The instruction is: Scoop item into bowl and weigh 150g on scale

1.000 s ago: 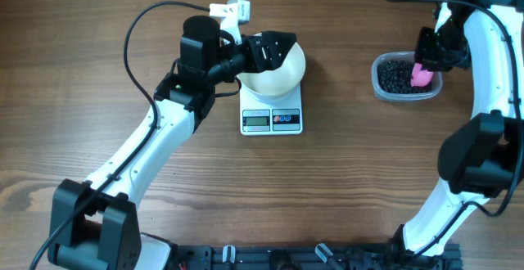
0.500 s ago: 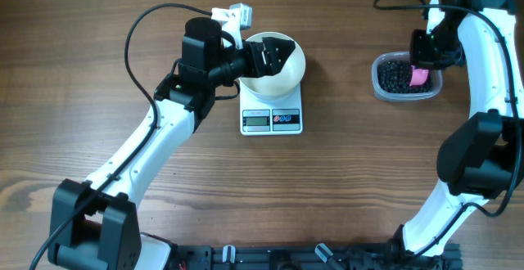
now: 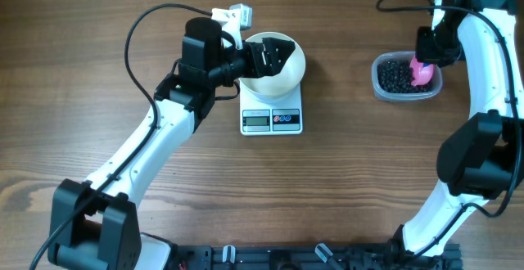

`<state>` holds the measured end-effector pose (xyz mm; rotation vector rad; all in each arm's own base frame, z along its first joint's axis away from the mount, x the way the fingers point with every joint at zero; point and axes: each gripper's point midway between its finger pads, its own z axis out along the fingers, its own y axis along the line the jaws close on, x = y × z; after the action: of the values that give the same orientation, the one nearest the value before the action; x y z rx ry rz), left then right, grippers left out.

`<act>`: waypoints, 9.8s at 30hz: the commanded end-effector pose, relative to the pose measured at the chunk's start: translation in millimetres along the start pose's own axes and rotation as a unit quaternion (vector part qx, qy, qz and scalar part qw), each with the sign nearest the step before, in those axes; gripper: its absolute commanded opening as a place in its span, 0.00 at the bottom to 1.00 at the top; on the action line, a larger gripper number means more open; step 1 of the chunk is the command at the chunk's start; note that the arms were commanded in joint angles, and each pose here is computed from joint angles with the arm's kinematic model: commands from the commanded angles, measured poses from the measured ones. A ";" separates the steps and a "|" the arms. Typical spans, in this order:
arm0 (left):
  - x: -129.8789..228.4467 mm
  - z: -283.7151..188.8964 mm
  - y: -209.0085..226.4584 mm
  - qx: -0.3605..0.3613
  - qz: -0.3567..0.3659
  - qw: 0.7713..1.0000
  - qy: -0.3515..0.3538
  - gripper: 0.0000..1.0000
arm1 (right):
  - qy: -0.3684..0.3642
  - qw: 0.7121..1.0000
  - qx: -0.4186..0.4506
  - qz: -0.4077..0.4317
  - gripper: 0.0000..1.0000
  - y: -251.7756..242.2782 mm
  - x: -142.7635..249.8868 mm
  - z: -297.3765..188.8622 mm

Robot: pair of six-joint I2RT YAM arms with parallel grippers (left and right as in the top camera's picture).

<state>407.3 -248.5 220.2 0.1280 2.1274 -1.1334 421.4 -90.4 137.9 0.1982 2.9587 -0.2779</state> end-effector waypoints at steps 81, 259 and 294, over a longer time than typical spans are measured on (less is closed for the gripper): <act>3.8 -2.2 8.9 -0.022 -0.001 1.000 0.009 1.00 | 0.039 0.998 -0.043 0.001 0.06 20.9 15.4 62.3; 2.8 -6.0 6.9 -0.025 0.010 1.000 0.008 0.04 | -0.140 0.970 -0.190 0.065 1.00 -21.5 -58.9 -12.0; 224.5 3.3 -13.0 -0.100 0.377 0.799 0.457 0.98 | -0.157 0.968 -0.187 0.064 1.00 -23.6 -67.0 -14.0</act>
<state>229.5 -311.7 85.2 1.4666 2.6116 -0.3785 477.1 -112.4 163.8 0.2528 2.6193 0.2593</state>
